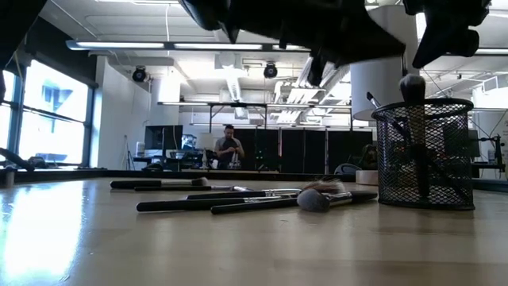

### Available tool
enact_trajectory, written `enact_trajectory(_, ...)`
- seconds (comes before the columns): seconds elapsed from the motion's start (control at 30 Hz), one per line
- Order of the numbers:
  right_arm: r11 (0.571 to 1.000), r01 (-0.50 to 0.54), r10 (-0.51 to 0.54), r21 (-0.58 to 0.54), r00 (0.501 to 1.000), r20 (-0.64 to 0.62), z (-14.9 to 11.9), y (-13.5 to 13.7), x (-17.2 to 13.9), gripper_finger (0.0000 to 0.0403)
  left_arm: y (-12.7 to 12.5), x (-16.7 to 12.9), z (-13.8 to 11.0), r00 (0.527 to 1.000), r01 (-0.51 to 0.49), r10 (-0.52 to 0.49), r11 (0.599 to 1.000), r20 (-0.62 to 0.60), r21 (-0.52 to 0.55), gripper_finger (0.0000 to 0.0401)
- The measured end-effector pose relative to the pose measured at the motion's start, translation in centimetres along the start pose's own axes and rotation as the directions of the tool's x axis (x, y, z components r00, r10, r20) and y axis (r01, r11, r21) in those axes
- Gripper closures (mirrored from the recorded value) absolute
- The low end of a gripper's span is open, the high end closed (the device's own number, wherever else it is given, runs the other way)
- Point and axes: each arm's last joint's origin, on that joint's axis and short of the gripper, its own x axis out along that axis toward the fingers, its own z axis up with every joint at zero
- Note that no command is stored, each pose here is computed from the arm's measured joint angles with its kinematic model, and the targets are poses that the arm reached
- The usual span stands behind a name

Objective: Put items in baskets/containers
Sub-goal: Put the eyeshadow brush into the mesh organizer

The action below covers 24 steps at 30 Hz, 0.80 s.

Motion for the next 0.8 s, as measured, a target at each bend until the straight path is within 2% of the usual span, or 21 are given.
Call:
enact_trajectory(0.1, 1.0, -0.007, 0.007, -0.014, 1.0, -0.006, -0.1, 0.1, 0.0, 0.0402, -0.1, -0.3, 0.7, 1.0, -0.001, 0.001, 0.999, 0.007, -0.052, 0.0391)
enact_trajectory(0.2, 1.0, -0.015, 0.015, -0.021, 1.0, -0.004, -0.1, 0.2, -0.1, 0.0401, 0.3, -0.2, -0.1, 0.998, -0.019, 0.016, 0.998, -0.055, -0.054, 0.0376)
enact_trajectory(0.27, 1.0, -0.017, 0.017, -0.02, 1.0, -0.003, -0.1, 0.2, -0.1, 0.0401, 0.3, -0.1, -0.4, 0.997, 0.003, -0.008, 0.998, -0.079, -0.056, 0.0362)
enact_trajectory(0.37, 1.0, -0.023, 0.023, -0.017, 1.0, 0.0, -0.1, 0.2, -0.1, 0.0402, 0.0, -0.2, 0.3, 0.997, 0.042, -0.046, 0.997, -0.069, -0.059, 0.0337)
enact_trajectory(0.53, 0.998, -0.035, 0.035, 0.052, 0.999, 0.011, 0.0, 0.4, -0.1, 0.0401, 0.1, -0.2, 0.8, 0.98, 0.057, -0.066, 0.997, -0.186, -0.054, 0.0296)
enact_trajectory(0.67, 0.997, -0.035, 0.034, 0.066, 0.999, 0.009, 0.0, 0.4, -0.1, 0.0402, 0.1, -1.6, 3.1, 0.954, 0.07, -0.074, 0.997, -0.289, -0.022, 0.0285)
enact_trajectory(0.73, 0.997, -0.049, 0.05, 0.067, 0.999, -0.012, 0.0, 0.4, 0.0, 0.0402, -0.2, -2.3, 5.1, 0.96, 0.086, -0.079, 0.996, -0.27, 0.016, 0.0287)
enact_trajectory(0.8, 0.996, -0.061, 0.063, 0.067, 0.998, -0.028, -0.1, 0.5, 0.0, 0.0402, -0.5, -4.1, 6.3, 0.947, 0.088, -0.064, 0.994, -0.315, 0.062, 0.0297)
